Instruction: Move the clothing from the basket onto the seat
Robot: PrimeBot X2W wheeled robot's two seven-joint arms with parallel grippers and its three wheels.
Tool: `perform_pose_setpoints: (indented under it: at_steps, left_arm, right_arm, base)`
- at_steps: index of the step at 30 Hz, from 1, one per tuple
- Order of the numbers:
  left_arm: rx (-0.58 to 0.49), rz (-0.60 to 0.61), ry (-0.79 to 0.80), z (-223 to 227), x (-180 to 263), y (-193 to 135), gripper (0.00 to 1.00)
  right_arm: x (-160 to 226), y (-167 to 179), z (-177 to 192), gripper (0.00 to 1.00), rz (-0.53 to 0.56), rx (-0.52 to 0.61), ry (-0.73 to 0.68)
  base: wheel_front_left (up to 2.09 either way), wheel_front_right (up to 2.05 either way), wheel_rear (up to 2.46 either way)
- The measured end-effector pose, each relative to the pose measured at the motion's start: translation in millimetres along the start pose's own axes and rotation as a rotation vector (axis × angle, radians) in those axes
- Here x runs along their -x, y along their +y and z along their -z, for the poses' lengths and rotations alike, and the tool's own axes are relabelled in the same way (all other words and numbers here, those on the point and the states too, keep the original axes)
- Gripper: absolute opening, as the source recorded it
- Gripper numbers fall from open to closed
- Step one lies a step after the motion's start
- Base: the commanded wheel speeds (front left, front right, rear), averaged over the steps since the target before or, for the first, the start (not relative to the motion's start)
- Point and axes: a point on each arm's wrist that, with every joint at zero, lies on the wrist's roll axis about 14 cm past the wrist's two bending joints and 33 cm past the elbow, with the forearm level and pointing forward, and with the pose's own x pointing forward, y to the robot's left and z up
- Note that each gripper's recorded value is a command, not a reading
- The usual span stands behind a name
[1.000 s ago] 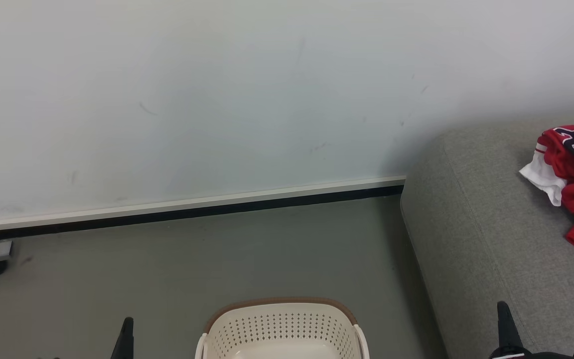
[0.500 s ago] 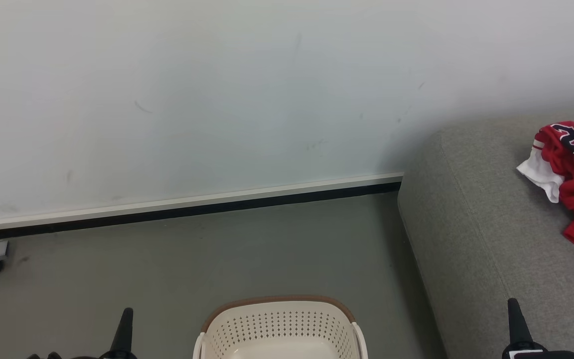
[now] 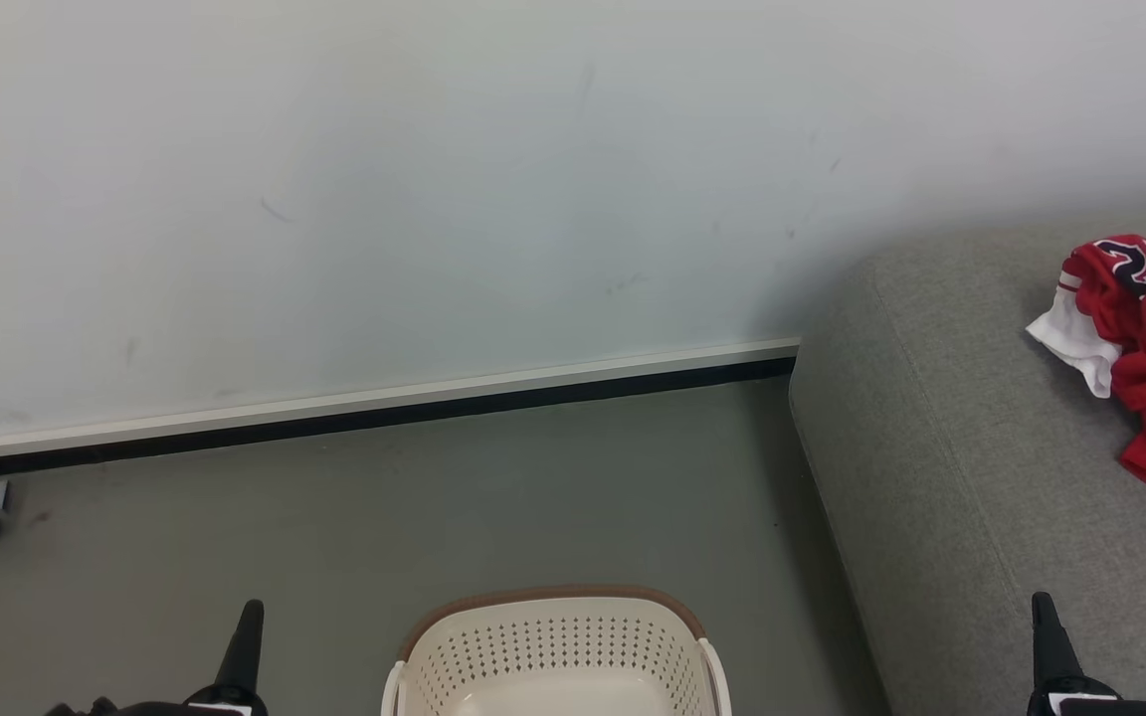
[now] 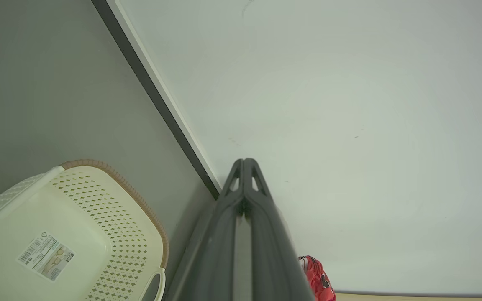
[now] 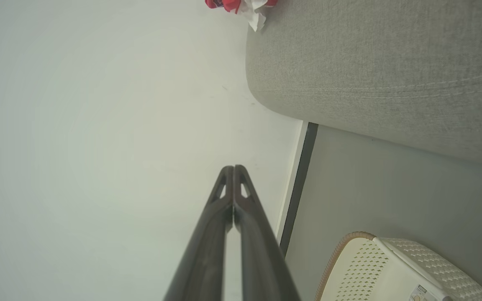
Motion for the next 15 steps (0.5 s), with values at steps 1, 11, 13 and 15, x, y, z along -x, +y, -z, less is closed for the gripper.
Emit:
perform_pose_setpoints:
  at_steps: [1,11,13,15]
  left_arm:
    - [0.008,0.000,0.003,0.4,-0.2,0.2,0.00]
    - [0.076,0.020,0.018,2.0,-5.0,-5.0,0.00]
    - [0.090,0.026,0.020,2.2,-6.1,-6.6,0.00]
    - [0.110,0.027,0.024,2.8,-6.4,-6.1,0.00]
  right_arm:
    - [0.0,-0.1,-1.1,0.00,0.001,-0.011,-0.004]
    - [-2.0,1.2,-8.8,0.00,-0.003,-0.088,-0.027]
    - [-2.7,2.2,-10.4,0.00,-0.006,-0.103,-0.031]
    - [-2.5,1.4,-12.1,0.00,-0.005,-0.118,-0.037]
  base:
    - [0.00,0.00,0.00]
    - [0.00,0.00,0.00]
    - [0.00,0.00,0.00]
    - [0.00,0.00,0.00]
